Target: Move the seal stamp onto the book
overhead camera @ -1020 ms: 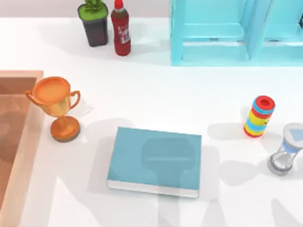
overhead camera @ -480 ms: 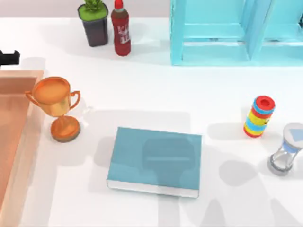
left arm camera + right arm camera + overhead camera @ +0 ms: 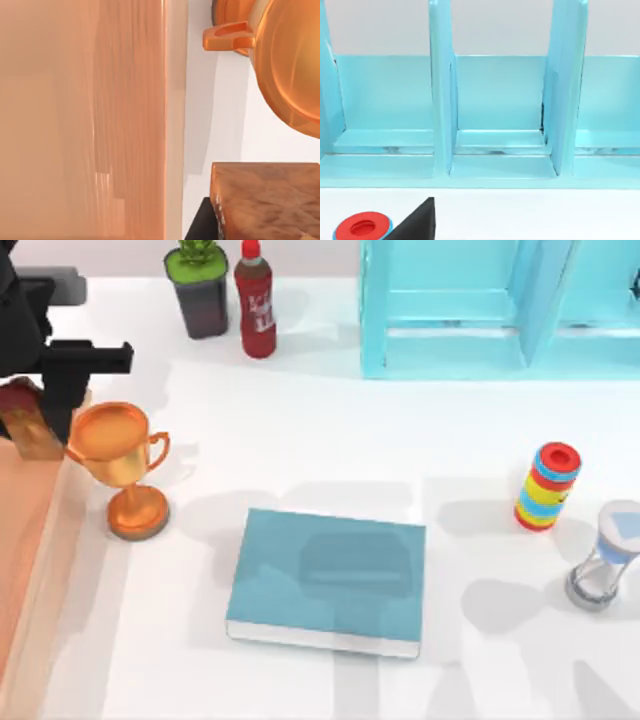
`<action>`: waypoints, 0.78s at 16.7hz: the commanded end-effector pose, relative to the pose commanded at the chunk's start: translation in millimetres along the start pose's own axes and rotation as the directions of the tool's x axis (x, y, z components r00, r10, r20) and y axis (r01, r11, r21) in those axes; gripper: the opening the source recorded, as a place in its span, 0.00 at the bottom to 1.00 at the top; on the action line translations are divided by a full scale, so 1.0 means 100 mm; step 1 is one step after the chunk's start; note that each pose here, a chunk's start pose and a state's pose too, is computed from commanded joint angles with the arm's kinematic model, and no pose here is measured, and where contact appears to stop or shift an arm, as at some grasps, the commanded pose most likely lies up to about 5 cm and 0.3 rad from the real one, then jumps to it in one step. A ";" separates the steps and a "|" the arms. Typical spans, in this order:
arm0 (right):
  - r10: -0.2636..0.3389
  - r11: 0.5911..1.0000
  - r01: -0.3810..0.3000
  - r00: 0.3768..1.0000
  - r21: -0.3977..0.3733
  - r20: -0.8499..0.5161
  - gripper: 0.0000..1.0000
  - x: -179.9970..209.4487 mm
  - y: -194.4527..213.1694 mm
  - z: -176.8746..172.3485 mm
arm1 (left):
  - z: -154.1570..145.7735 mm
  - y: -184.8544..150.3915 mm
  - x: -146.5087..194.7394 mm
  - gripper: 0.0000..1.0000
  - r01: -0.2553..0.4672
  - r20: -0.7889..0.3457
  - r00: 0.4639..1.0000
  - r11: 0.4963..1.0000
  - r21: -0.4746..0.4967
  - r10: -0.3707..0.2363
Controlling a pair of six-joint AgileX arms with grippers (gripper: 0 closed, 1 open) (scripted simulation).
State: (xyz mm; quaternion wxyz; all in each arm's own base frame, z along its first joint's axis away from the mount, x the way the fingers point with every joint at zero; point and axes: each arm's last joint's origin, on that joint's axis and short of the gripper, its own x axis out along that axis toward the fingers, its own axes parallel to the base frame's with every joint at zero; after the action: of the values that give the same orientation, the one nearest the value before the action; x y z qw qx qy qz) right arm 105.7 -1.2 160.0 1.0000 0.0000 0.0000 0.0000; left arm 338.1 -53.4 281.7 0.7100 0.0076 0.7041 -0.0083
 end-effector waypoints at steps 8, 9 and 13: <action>0.000 1.000 0.000 1.000 0.000 0.000 1.00 0.00 0.00 0.00 | 0.05 -0.18 -0.05 0.00 0.002 0.061 0.998 1.000 -0.003 -0.001; 0.000 1.000 0.000 1.000 0.000 0.000 1.00 0.00 0.00 0.00 | 0.08 -0.29 -0.06 0.00 0.005 0.087 0.996 1.000 -0.006 -0.004; 0.000 1.000 0.000 1.000 0.000 0.000 1.00 0.00 0.00 0.00 | 0.14 -1.00 0.04 0.00 0.036 0.169 0.985 0.999 -0.015 -0.033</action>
State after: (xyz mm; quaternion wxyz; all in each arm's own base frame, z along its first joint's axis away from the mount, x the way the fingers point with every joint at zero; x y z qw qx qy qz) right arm 105.7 -1.2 160.0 1.0000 0.0000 0.0000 0.0000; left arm 350.3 -153.6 278.0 0.7670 -0.0117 0.6414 -0.0147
